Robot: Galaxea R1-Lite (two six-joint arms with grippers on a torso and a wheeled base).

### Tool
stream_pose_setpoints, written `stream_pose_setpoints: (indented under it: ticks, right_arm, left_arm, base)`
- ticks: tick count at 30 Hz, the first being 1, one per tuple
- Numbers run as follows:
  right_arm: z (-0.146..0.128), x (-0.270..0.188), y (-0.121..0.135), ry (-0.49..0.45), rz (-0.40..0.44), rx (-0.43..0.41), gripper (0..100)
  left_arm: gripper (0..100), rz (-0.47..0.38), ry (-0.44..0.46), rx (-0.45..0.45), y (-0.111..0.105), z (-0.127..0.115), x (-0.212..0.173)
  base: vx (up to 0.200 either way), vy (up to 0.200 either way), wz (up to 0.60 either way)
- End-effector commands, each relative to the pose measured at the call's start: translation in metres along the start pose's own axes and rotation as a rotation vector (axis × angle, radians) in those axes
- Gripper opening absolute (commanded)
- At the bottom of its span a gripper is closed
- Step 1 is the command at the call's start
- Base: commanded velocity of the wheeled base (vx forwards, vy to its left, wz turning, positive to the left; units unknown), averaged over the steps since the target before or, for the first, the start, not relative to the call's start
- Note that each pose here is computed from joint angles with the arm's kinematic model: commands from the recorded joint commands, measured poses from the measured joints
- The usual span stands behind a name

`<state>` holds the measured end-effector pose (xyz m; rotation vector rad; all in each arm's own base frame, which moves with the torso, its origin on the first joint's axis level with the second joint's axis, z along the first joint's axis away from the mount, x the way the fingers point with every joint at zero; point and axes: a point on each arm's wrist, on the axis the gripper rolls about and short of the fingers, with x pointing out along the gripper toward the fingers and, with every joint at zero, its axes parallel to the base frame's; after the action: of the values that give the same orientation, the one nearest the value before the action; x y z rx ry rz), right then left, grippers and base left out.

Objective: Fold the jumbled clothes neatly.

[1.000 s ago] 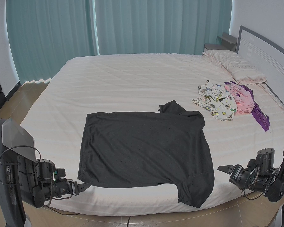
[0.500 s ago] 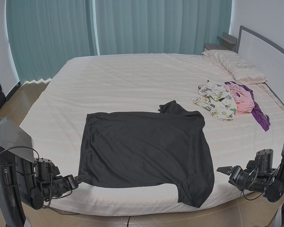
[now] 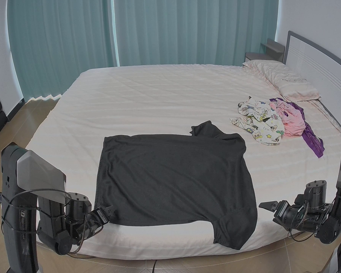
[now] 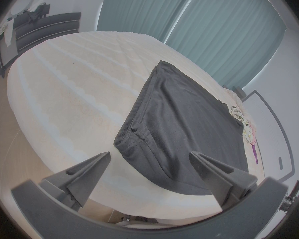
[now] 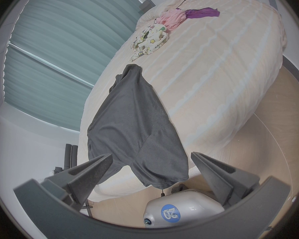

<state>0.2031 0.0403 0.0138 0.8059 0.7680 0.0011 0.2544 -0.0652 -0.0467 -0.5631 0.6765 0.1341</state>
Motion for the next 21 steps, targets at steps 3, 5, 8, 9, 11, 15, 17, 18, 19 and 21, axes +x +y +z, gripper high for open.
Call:
stream_pose_setpoints:
  ticks: [3,5,8,9,11,15,17,18,19,21]
  right_arm:
    - [-0.003,-0.002,-0.003,0.013,-0.014,0.004,100]
    - [-0.003,-0.002,-0.003,0.013,-0.014,0.004,100]
    - [-0.003,-0.002,-0.003,0.013,-0.014,0.004,100]
    - [-0.003,-0.002,-0.003,0.014,-0.016,0.004,100]
    - [-0.003,-0.002,-0.003,0.014,-0.016,0.004,100]
    - [-0.006,-0.002,-0.001,0.027,-0.01,-0.006,100]
    - [-0.008,-0.001,0.0,0.037,-0.011,-0.012,100]
    - [-0.009,0.0,-0.001,0.041,-0.016,-0.014,100]
    - [-0.009,0.0,-0.002,0.042,-0.023,-0.016,100]
    - [-0.01,0.003,-0.003,0.045,-0.033,-0.021,100]
  left_arm:
    - [100,0.04,0.011,0.007,0.004,-0.01,0.015]
    - [0,0.049,0.007,0.008,0.005,-0.011,0.018]
    - [0,0.088,-0.007,0.008,0.008,-0.011,0.017]
    - [0,0.122,-0.01,0.011,0.01,-0.011,0.018]
    - [0,0.158,-0.002,0.01,0.014,-0.011,0.018]
    - [0,0.161,-0.017,-0.001,0.015,-0.005,0.012]
    - [0,0.164,-0.014,-0.003,0.016,-0.004,0.005]
    - [0,0.166,-0.009,-0.002,0.016,-0.005,0.001]
    - [0,0.169,-0.008,-0.002,0.017,-0.005,0.0]
    - [0,0.168,-0.009,-0.003,0.017,-0.004,-0.003]
  base:
    - [0.0,0.0,0.0]
    - [0.0,0.0,0.0]
    - [0.0,0.0,0.0]
    - [0.0,0.0,0.0]
    - [0.0,0.0,0.0]
    - [0.0,0.0,0.0]
    - [0.0,0.0,0.0]
    - [0.0,0.0,0.0]
    - [0.0,0.0,0.0]
    - [0.0,0.0,0.0]
